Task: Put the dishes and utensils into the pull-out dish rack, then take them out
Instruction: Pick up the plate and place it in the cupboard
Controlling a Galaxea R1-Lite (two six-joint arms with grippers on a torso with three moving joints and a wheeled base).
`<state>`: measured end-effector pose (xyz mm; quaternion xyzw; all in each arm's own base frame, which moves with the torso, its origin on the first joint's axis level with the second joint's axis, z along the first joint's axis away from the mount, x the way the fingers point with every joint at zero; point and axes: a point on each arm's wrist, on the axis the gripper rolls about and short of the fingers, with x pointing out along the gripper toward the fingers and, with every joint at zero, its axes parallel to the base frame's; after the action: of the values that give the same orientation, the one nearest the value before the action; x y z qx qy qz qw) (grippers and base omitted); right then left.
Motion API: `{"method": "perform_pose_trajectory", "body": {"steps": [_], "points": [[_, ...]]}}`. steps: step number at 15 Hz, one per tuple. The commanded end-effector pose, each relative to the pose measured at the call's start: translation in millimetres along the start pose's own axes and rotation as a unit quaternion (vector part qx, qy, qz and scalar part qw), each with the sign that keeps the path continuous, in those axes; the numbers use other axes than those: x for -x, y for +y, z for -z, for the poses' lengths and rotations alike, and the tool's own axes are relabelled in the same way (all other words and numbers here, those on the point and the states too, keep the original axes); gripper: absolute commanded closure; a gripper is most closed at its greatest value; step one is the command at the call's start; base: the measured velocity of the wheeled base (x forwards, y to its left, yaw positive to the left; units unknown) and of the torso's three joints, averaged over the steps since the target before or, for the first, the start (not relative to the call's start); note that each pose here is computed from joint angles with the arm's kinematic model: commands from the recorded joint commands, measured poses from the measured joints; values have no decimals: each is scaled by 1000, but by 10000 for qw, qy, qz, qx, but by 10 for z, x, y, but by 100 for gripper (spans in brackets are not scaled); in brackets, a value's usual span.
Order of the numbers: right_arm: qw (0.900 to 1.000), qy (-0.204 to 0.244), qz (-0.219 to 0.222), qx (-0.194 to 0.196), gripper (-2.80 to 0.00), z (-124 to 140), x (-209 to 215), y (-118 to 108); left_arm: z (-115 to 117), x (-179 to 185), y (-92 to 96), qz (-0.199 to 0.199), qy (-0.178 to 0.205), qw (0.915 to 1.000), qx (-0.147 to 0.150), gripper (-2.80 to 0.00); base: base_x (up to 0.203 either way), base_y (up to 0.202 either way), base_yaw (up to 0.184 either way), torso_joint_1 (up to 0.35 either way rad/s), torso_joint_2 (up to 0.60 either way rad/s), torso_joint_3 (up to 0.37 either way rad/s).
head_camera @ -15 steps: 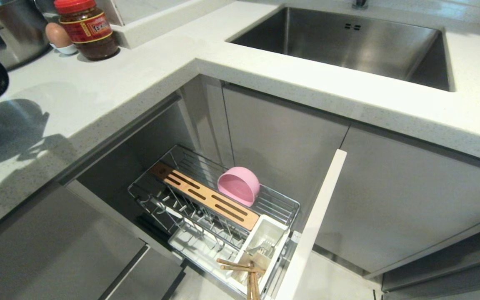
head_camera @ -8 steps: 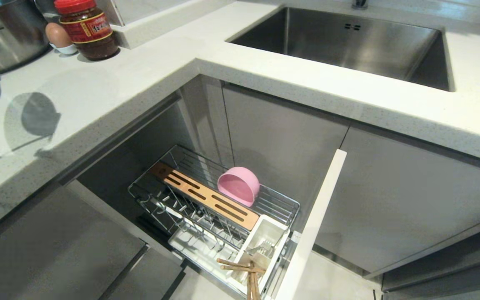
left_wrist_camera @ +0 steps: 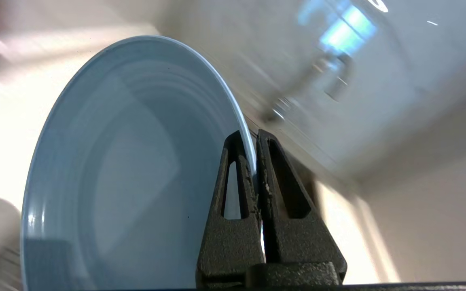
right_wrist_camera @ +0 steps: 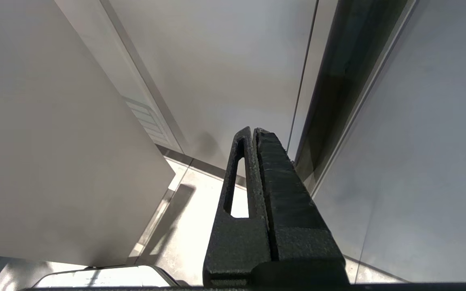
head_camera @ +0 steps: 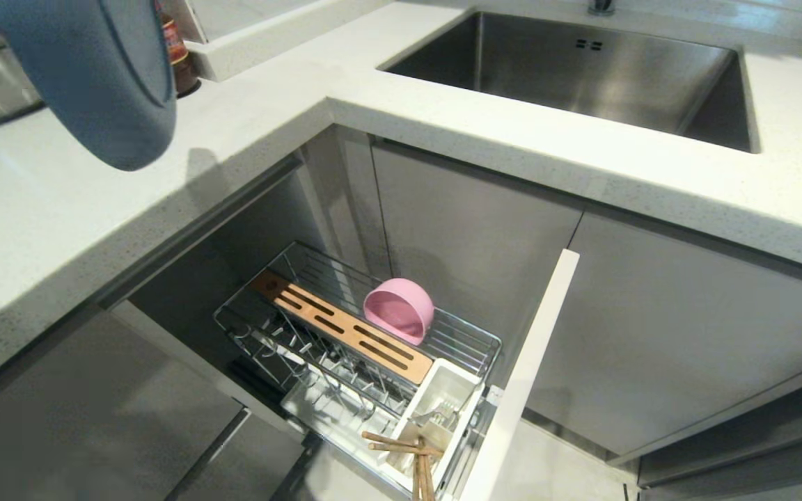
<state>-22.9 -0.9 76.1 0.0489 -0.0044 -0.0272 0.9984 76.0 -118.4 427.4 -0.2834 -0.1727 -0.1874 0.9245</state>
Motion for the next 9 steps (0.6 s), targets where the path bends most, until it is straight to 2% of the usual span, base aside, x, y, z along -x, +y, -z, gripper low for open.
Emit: {"method": "perform_pose_trajectory", "body": {"steps": [1,3,7,9], "points": [[10000,-23,0,-4,0,0,3,0,331,8,-175,219,489,9985,141,0,0,0,0,0,0,0],[10000,-23,0,-4,0,0,3,0,582,0,-198,197,792,9965,189,0,0,0,0,0,0,0],[10000,-22,1,-4,0,0,3,0,954,-10,-231,137,1226,9906,590,0,0,0,0,0,0,0],[10000,-22,1,-4,0,0,3,0,1153,35,-183,53,1472,9875,565,0,0,0,0,0,0,0]]}}
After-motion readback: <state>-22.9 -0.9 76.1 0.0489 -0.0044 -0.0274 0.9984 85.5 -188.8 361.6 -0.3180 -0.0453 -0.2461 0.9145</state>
